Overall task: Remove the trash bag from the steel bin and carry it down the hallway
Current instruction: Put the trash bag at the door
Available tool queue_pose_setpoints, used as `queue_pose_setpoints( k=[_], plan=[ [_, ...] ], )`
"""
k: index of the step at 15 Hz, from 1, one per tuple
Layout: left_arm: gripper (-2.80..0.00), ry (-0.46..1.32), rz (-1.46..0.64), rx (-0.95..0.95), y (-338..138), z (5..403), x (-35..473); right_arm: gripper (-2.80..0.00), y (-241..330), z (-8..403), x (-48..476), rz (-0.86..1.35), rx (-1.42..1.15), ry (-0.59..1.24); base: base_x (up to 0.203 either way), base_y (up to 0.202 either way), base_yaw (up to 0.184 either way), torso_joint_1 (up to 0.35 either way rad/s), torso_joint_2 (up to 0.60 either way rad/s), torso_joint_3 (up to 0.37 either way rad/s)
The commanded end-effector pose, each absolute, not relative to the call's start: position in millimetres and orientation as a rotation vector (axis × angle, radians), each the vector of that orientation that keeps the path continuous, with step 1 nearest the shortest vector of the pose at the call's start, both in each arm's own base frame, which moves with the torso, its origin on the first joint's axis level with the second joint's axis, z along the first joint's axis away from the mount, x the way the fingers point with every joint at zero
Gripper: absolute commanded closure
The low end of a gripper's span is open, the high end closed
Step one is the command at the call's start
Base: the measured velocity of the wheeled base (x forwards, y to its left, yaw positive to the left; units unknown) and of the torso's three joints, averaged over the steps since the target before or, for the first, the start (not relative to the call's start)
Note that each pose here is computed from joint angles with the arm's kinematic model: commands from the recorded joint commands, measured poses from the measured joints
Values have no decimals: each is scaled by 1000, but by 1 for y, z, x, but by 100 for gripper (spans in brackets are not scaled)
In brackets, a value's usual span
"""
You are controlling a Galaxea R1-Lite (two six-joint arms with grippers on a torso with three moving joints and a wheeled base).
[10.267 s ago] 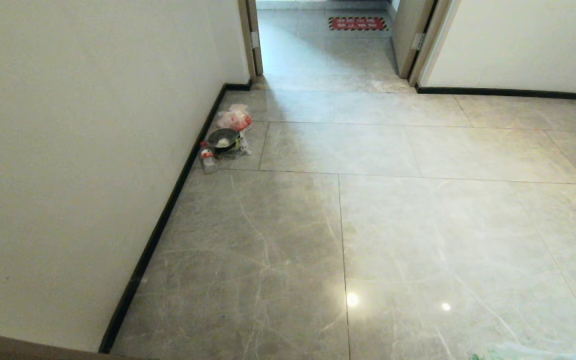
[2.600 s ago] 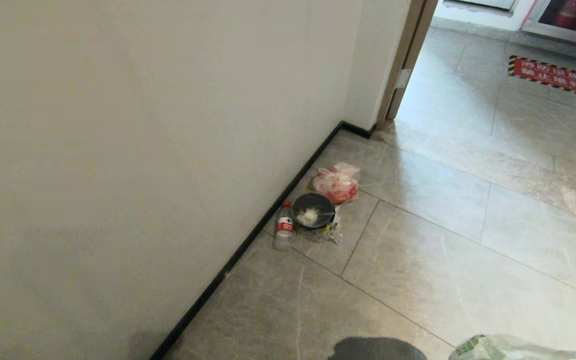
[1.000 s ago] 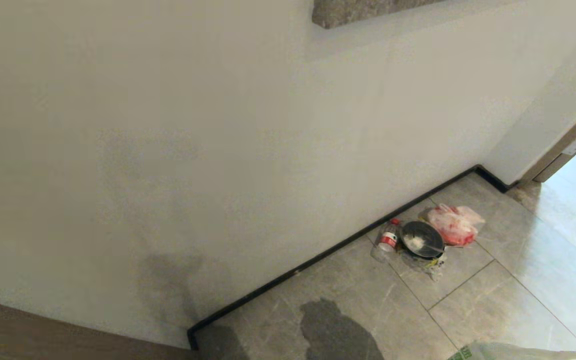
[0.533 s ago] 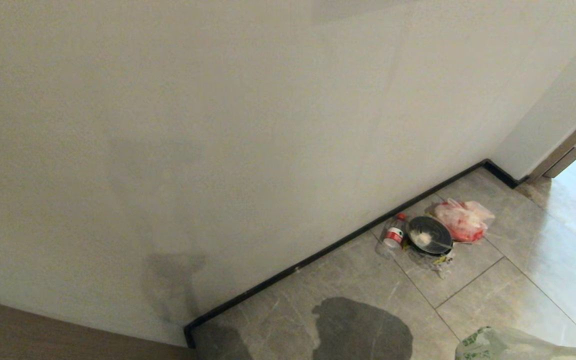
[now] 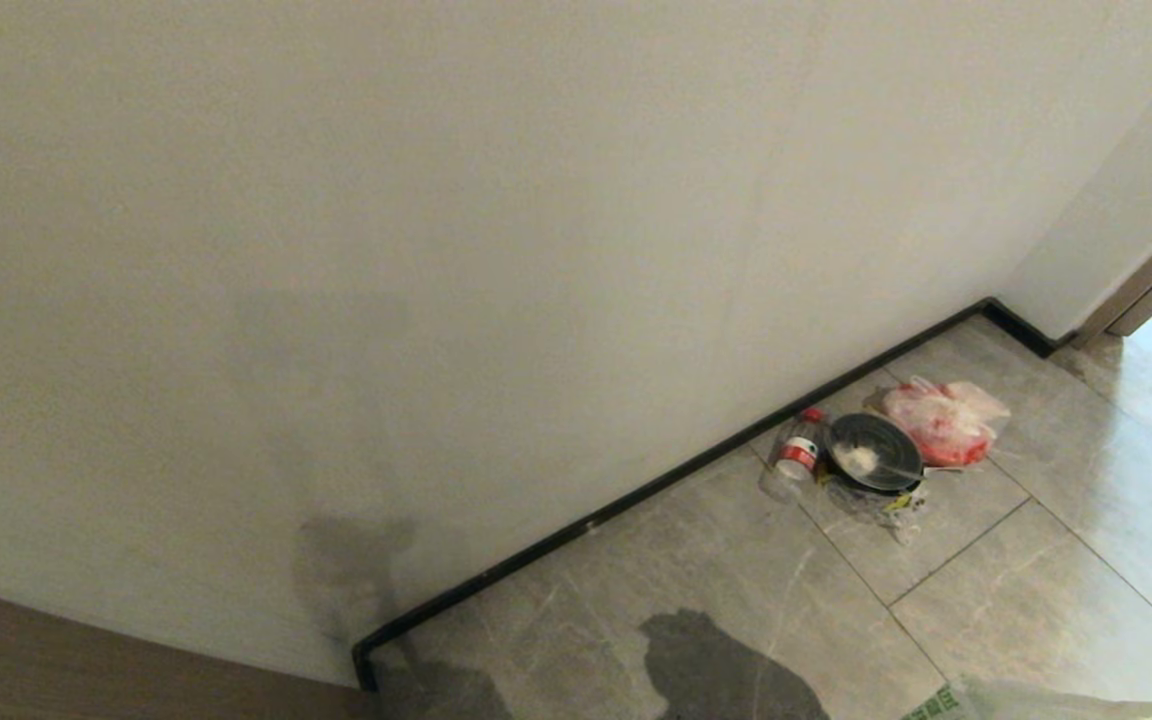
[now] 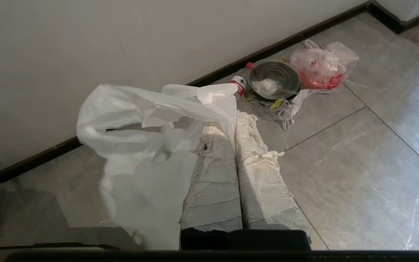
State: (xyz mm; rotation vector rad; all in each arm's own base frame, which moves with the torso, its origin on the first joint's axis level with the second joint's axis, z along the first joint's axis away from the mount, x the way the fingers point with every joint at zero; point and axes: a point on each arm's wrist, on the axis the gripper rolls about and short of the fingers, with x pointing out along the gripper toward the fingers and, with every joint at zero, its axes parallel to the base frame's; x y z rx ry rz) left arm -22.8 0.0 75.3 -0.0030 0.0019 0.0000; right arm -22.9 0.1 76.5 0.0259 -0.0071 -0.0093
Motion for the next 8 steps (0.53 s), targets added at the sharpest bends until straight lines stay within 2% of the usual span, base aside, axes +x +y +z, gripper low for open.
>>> queue_pose_setpoints(
  k=[1,8],
  plan=[
    [0,2,0,-3,0,75,-23,0,0,77,-23,-9,26,-8,0,0,0,1,92,98],
    [0,2,0,-3,0,75,-23,0,0,76,-23,-9,21,-6,0,0,0,1,15,17]
  ],
)
